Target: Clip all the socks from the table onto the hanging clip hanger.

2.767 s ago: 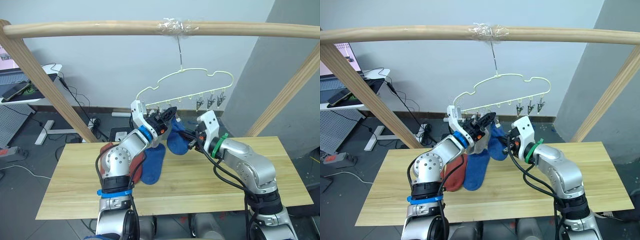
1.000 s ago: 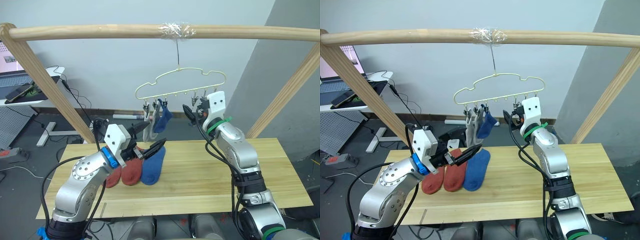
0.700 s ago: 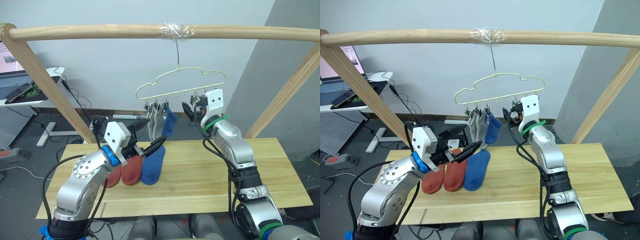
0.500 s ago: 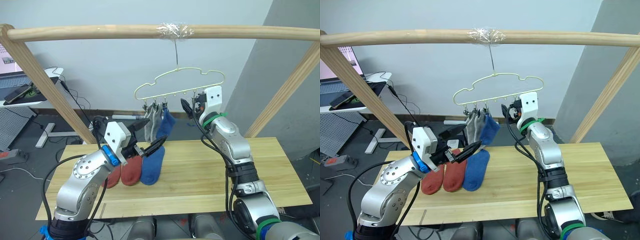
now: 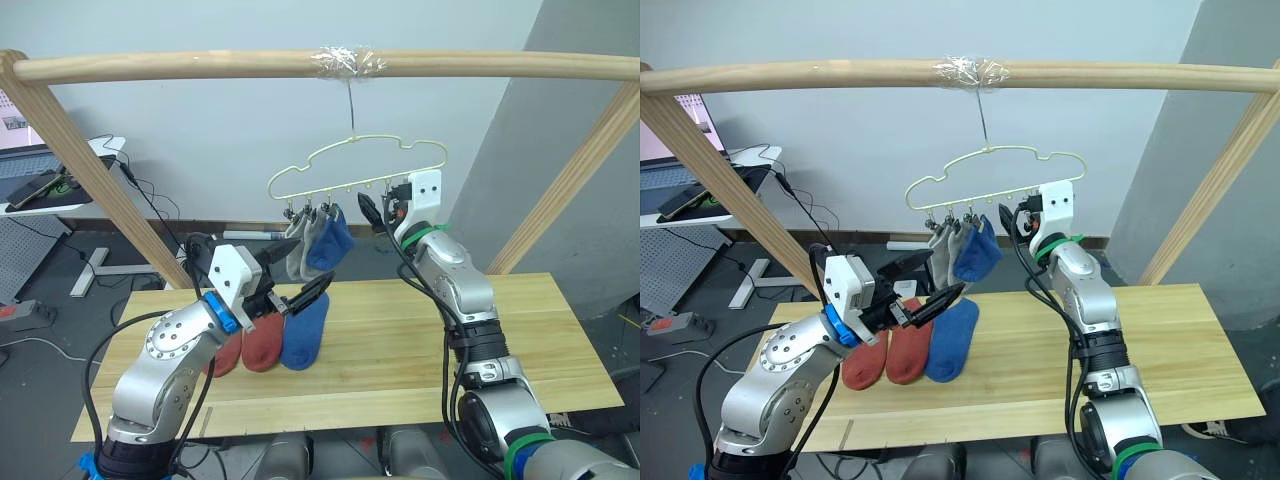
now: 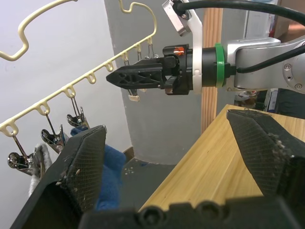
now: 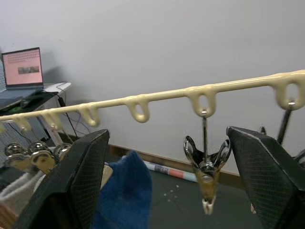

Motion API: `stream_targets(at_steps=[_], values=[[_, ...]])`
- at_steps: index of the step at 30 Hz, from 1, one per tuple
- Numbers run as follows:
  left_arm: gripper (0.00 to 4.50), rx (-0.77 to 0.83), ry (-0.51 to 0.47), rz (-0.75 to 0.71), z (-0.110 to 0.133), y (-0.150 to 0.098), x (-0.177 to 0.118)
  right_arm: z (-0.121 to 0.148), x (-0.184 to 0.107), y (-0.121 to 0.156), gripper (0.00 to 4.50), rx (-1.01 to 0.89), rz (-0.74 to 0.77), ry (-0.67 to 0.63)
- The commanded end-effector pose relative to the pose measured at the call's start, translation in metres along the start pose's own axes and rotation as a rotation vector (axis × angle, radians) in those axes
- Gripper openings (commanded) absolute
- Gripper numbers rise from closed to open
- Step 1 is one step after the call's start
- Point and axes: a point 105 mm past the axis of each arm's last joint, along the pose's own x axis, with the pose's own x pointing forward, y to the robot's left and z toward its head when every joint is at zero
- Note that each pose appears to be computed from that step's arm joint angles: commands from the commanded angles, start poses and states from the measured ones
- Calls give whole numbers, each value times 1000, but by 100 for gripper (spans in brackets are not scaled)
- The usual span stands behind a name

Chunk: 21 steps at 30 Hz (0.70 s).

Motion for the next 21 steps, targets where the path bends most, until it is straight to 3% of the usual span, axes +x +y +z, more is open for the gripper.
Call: stream_targets(at_steps=[1,14,17,20,21], values=[[450,43,-29,-11,11,-4,0,16,3,-1,411,23,-9,-49],[450,63,-35,3,14,-1,2,18,7,5,411,51,11,-54],[450,63,-34,5,14,1,2,16,8,6,352,51,18,-45],[450,62,-33,6,14,0,2,13,8,8,257,38,23,-31],[450,61,-33,7,14,0,2,12,8,8,257,37,23,-29]])
